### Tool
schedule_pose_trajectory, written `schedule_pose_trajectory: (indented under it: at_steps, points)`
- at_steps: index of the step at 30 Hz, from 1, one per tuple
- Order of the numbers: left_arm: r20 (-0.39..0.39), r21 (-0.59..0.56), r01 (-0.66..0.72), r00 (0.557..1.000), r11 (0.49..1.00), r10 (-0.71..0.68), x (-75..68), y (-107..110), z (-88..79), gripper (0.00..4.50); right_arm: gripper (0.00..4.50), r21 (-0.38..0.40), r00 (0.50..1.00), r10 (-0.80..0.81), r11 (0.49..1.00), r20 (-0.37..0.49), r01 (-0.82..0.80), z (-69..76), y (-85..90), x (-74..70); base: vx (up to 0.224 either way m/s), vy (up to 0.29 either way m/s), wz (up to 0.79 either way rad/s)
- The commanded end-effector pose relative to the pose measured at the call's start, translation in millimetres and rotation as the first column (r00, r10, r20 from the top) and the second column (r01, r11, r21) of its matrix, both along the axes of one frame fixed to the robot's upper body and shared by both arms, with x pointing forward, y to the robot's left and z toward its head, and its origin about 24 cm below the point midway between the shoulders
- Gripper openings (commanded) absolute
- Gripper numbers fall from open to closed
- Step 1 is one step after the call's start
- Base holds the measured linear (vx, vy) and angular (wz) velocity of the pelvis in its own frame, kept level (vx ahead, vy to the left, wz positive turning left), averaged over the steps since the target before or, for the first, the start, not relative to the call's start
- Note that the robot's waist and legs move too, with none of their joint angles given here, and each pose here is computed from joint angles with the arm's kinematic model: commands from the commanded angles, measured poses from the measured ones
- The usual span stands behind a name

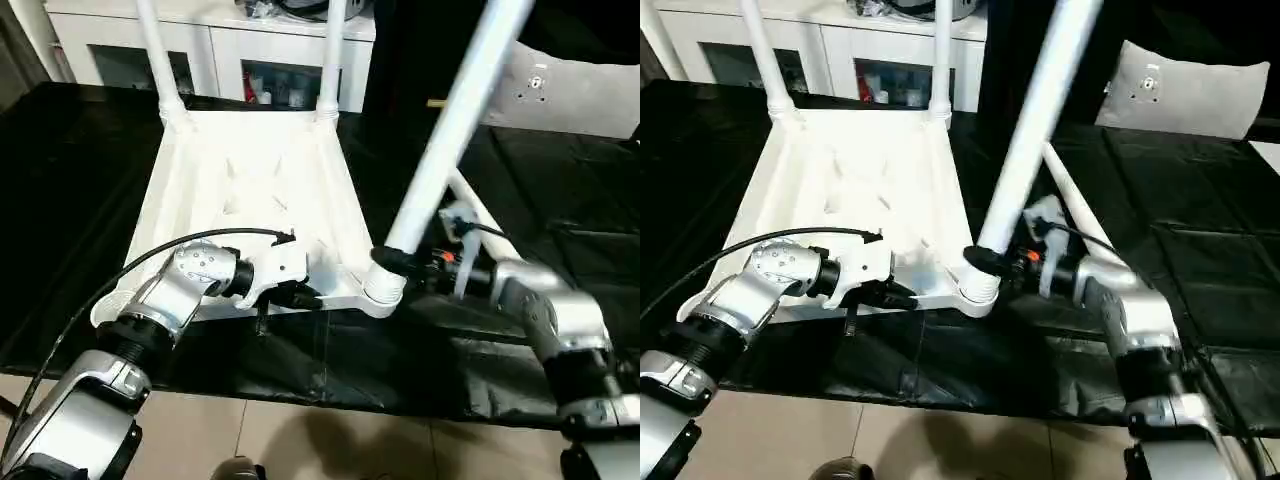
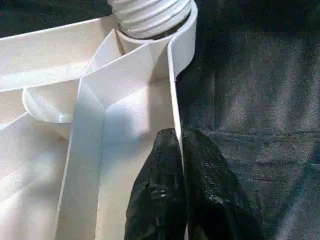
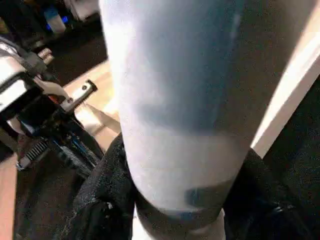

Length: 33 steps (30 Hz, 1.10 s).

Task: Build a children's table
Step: Insert table leg to table base

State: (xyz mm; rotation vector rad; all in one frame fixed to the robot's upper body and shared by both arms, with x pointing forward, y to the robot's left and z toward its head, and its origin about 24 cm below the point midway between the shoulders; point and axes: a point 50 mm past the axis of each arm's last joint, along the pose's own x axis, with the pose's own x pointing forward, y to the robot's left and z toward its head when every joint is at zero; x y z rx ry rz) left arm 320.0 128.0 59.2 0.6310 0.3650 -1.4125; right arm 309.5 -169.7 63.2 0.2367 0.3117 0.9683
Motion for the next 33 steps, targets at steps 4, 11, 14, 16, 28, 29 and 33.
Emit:
schedule_pose_trajectory:
  at_steps: [4, 11, 14, 16, 28, 29, 33]
  points:
    - [0.013, 0.018, 0.022, 1.000, 1.000, -0.022, -2.3, -2, -0.6, 0.00, 1.88, -0.014, 0.993, -0.055, 0.998, -0.100, 0.053, -31.8, -5.8, -20.7, 0.000, 0.000, 0.00]
    - [0.019, 0.015, 0.013, 1.000, 1.000, -0.014, -3.0, -4, -3.8, 0.00, 1.88, -0.226, 0.998, -0.055, 0.973, -0.029, 0.047, -46.2, -7.5, -30.6, 0.000, 0.000, 0.00]
    - [0.019, 0.023, 0.025, 0.999, 0.999, -0.026, -3.9, -6, -4.8, 0.00, 1.88, -0.274, 0.999, -0.047, 0.961, -0.022, 0.039, -46.1, -6.6, -30.0, 0.000, 0.000, 0.00]
    - [0.019, 0.027, 0.031, 0.999, 0.999, -0.031, -4.0, -6, -5.0, 0.00, 1.88, -0.316, 1.000, -0.021, 0.949, -0.018, 0.014, -46.6, -6.1, -29.5, 0.000, 0.000, 0.00]
    - [0.047, 0.108, 0.097, 0.994, 0.989, -0.102, 2.5, -3, 0.9, 0.00, 1.88, -0.446, 0.977, 0.158, 0.871, -0.144, -0.207, -52.2, -3.2, -27.7, 0.000, 0.000, 0.00]
    - [0.047, 0.108, 0.097, 0.994, 0.989, -0.103, 2.6, -3, 1.0, 0.00, 1.88, -0.446, 0.977, 0.158, 0.871, -0.145, -0.207, -52.3, -3.2, -27.7, 0.000, 0.000, 0.00]
    - [0.062, 0.123, 0.103, 0.992, 0.987, -0.111, 12.5, -5, 7.1, 0.00, 1.88, -0.441, 0.967, 0.185, 0.864, -0.173, -0.244, -54.1, 4.6, -27.8, 0.000, 0.000, 0.00]
